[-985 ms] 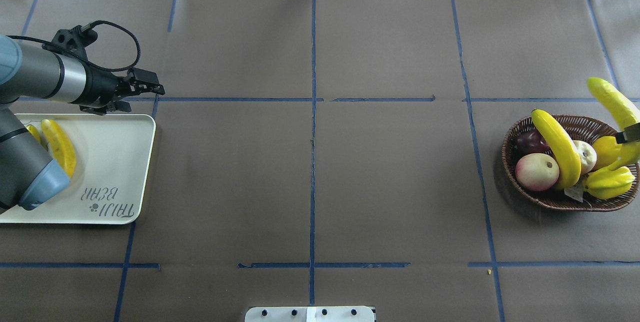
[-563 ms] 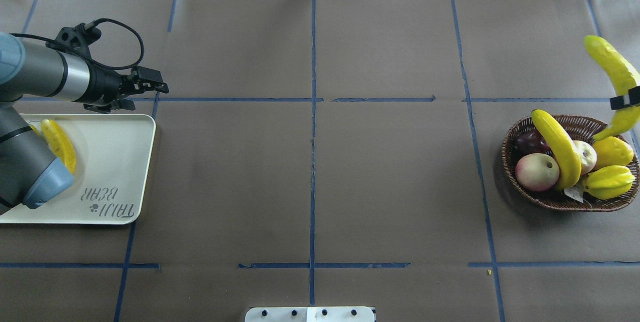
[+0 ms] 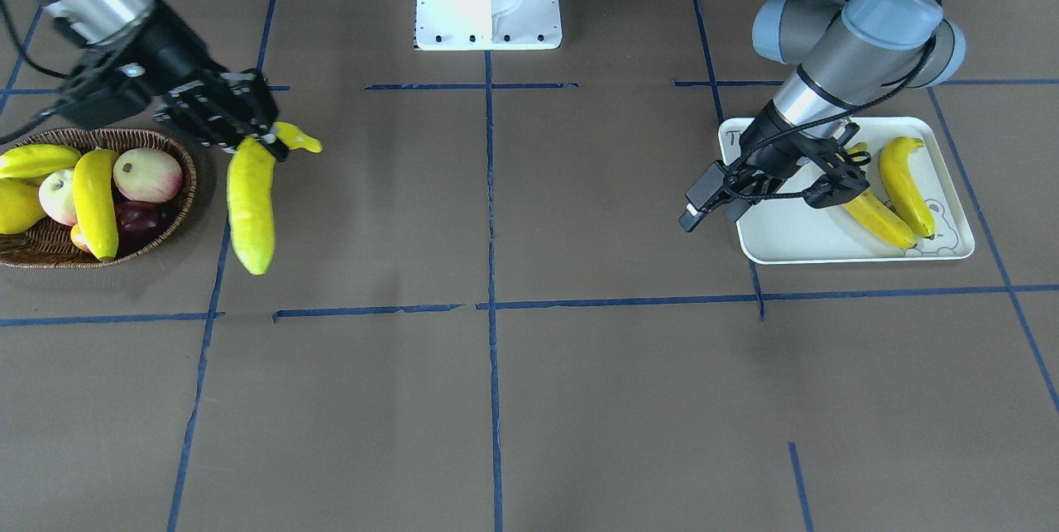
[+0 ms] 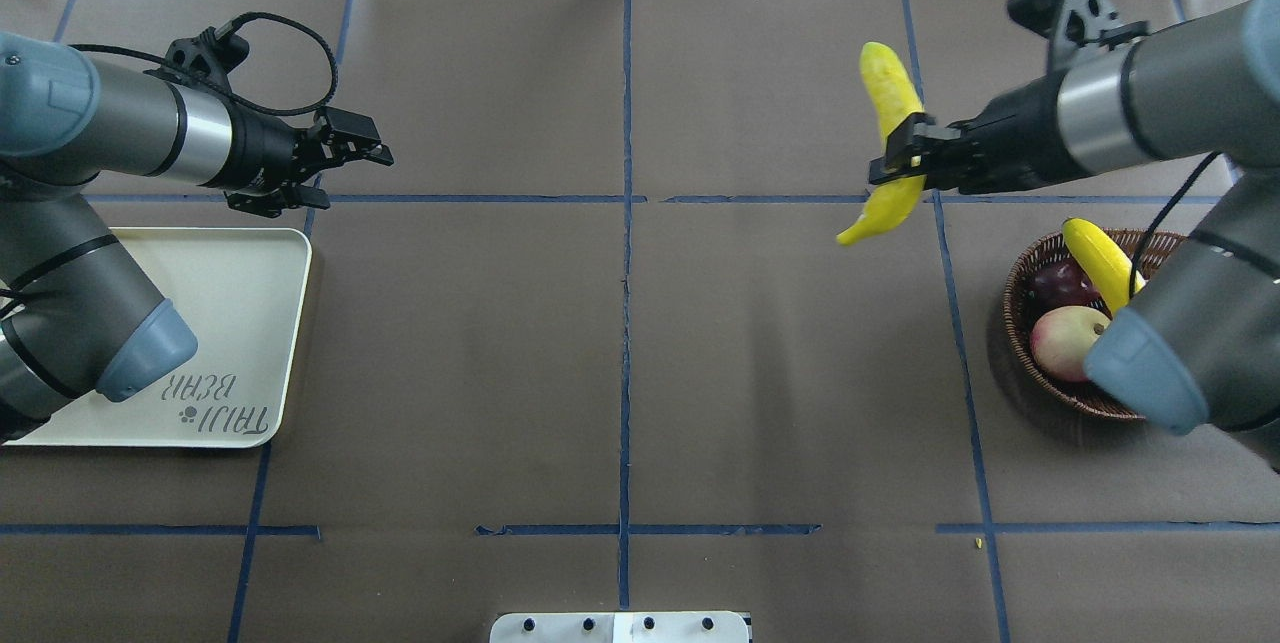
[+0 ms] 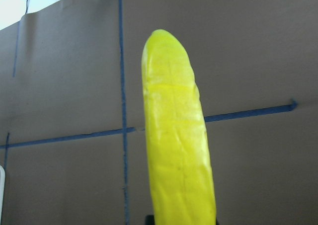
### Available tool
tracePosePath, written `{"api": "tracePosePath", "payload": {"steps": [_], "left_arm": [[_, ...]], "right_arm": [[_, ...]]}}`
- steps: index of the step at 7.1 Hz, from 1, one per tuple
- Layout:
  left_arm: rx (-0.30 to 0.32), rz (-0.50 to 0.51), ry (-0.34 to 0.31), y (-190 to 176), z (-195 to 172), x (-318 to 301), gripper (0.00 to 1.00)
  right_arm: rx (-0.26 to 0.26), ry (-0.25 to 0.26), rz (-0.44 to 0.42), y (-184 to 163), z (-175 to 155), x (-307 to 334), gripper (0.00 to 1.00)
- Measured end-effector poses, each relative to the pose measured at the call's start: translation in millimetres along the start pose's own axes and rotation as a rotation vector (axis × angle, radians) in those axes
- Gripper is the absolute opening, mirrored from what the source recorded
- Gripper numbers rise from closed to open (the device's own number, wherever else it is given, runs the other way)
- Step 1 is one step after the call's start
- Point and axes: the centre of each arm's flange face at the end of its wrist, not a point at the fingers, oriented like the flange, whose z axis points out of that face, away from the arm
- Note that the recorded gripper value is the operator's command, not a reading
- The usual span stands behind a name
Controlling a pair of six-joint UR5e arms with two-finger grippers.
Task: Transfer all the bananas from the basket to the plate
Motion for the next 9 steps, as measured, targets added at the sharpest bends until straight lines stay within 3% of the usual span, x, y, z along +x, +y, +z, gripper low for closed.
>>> {"api": "tracePosePath", "payload": {"steps": [2, 4, 6, 9], "left_arm": [[-0.039, -0.072, 0.083, 24.5, -2.2, 58.2, 0.99], [-0.094, -0.065, 0.157, 57.2, -3.8, 104.6, 0.99], [-0.184, -0.026, 0.222, 114.0, 6.8, 149.3, 0.99], [-0.183, -0.03, 0.271, 167.0, 24.8, 180.6, 0.99]], "right_arm": [[0.059, -0.047, 0.001, 80.3, 45.0, -60.6, 0.01], [0.068, -0.069, -0.015, 132.2, 64.1, -84.2, 0.01], [0.063, -0.08, -0.025, 153.5, 69.9, -93.6, 0.02], [0.063, -0.099, -0.034, 169.6, 72.6, -107.6, 0.02]]}}
